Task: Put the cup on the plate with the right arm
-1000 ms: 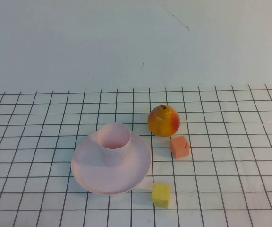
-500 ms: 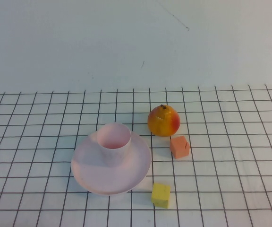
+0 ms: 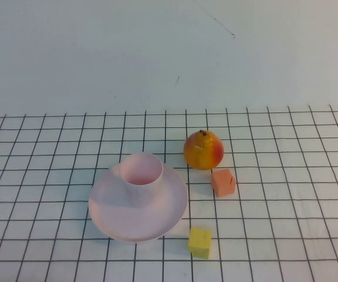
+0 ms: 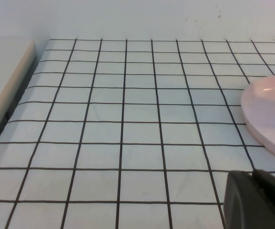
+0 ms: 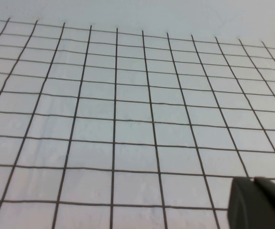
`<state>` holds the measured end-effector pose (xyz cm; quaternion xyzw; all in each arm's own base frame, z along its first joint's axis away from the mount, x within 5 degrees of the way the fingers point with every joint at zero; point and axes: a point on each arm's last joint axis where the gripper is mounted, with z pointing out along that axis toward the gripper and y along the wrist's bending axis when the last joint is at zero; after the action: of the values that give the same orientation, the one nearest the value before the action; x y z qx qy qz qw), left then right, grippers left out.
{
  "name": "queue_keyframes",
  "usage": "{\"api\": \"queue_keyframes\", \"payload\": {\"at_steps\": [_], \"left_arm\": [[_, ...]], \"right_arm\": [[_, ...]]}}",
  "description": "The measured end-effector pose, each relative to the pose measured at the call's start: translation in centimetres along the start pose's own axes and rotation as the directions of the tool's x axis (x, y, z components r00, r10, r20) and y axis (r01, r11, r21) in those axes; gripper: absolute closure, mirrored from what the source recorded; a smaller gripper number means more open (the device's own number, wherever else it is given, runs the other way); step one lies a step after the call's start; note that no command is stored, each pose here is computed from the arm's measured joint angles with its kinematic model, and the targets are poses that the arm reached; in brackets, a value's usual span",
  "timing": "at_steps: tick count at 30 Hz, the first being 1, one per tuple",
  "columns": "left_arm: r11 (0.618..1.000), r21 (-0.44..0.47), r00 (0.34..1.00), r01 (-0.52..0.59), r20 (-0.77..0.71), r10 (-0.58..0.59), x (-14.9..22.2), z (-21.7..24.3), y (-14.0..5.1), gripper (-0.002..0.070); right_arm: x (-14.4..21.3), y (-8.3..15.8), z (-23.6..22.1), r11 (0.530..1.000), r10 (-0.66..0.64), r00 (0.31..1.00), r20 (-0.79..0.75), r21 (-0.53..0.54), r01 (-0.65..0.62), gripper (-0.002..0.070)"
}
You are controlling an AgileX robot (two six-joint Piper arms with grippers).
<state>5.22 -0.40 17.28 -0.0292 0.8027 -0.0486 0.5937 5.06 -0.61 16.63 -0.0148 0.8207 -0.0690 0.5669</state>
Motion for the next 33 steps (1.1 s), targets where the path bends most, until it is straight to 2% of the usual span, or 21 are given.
{"api": "queue_keyframes", "payload": {"at_steps": [33], "left_arm": [[1.000,0.000,1.000,0.000,0.000,0.000,0.00,0.00,0.00,0.0678]], "right_arm": [[-0.03,-0.02,0.00,1.000,0.019,1.000,0.004,0.002,-0.019,0.0678]]}}
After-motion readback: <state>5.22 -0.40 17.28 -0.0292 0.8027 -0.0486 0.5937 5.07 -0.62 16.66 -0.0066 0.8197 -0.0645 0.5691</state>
